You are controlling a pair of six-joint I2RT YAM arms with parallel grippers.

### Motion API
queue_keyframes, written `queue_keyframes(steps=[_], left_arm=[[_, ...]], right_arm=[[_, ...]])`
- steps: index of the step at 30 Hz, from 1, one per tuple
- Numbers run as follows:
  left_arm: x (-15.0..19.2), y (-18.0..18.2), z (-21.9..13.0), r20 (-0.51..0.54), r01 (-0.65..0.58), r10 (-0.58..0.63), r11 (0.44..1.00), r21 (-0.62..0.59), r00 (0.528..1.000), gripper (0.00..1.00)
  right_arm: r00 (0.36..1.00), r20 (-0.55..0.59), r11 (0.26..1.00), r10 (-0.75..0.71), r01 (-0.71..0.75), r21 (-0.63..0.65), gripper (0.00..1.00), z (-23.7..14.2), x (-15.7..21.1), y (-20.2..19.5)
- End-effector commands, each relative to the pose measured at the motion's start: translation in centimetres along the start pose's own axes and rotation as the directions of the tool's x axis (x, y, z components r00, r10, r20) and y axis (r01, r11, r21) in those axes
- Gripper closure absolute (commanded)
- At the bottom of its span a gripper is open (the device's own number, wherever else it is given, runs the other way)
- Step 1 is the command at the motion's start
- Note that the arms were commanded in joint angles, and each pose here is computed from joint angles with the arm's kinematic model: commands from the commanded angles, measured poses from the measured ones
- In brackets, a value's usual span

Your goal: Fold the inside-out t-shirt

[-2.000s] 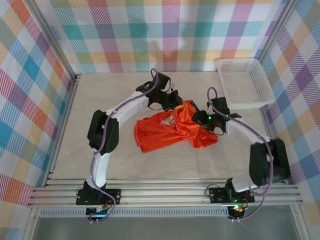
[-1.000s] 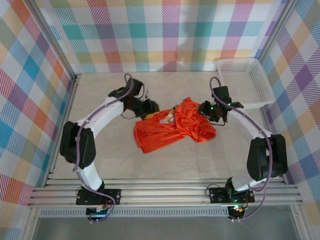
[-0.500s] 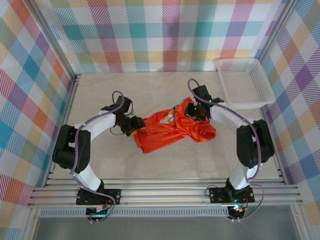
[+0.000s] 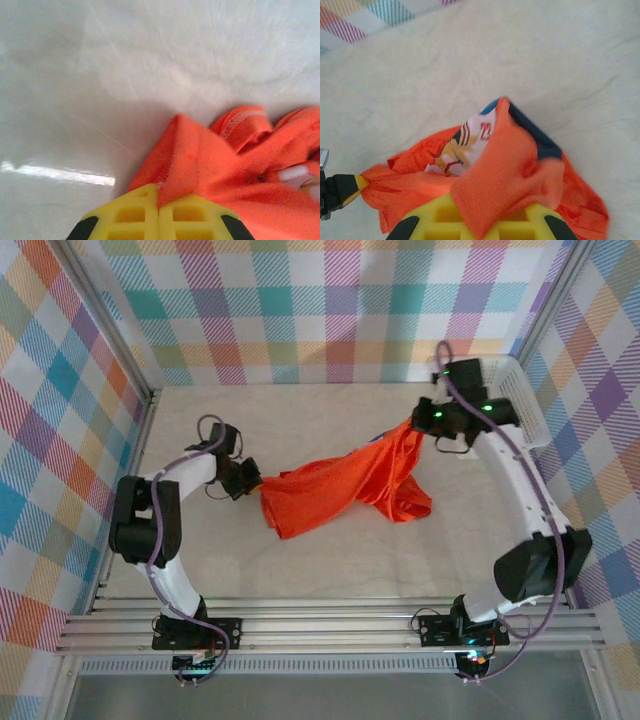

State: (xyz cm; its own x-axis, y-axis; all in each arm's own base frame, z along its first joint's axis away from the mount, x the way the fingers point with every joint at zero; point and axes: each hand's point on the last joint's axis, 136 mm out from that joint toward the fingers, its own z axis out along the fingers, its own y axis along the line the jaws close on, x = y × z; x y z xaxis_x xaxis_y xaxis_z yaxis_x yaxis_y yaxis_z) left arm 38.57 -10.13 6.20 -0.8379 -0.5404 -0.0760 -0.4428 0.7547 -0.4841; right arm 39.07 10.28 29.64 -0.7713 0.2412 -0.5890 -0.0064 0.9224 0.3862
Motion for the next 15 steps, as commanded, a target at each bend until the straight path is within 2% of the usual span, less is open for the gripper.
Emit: queue_keyframes(steps=[1,4,8,9,11,12,13,15], left_arm=[[-2.5,-0.1,-4.7,0.102,0.002,-0.003,1.000,0.006,0.995,1.00],[-3.5,0.8,-6.8,0.152,0.020,-0.020,1.000,0.002,0.988,1.00],[-3.1,0.9,-7.0,0.157,0.018,-0.021,1.000,0.019,0.987,1.00],[-3.0,1.0,-6.7,0.150,0.022,-0.025,1.000,0.022,0.988,1.00],[-2.6,1.3,-5.8,0.130,0.032,-0.035,0.999,0.024,0.991,1.00],[-2.5,1.5,-5.5,0.121,0.036,-0.039,0.999,0.023,0.992,1.00],[-2.3,1.5,-5.2,0.113,0.038,-0.040,0.999,0.024,0.993,1.00],[-2.2,1.6,-5.0,0.107,0.039,-0.042,0.999,0.028,0.993,1.00]], right_arm=[[0.999,-0.052,1.000,-0.015,0.015,-0.001,1.00,-3.5,0.8,-1.2],[0.998,-0.070,1.000,0.002,-0.001,0.009,0.99,-4.0,0.8,-2.0],[0.980,-0.196,0.998,0.042,-0.049,-0.033,0.90,0.1,2.9,-2.3],[0.973,-0.225,0.998,0.058,-0.060,-0.005,0.84,1.7,3.4,-3.2],[0.963,-0.254,0.991,0.086,-0.055,0.126,0.83,4.9,4.0,-6.2],[0.963,-0.253,0.981,0.093,-0.045,0.191,0.81,5.9,4.1,-7.7],[0.964,-0.247,0.965,0.099,-0.033,0.259,0.73,6.7,4.0,-9.1],[0.968,-0.231,0.941,0.101,-0.018,0.337,0.68,7.5,3.7,-10.8]])
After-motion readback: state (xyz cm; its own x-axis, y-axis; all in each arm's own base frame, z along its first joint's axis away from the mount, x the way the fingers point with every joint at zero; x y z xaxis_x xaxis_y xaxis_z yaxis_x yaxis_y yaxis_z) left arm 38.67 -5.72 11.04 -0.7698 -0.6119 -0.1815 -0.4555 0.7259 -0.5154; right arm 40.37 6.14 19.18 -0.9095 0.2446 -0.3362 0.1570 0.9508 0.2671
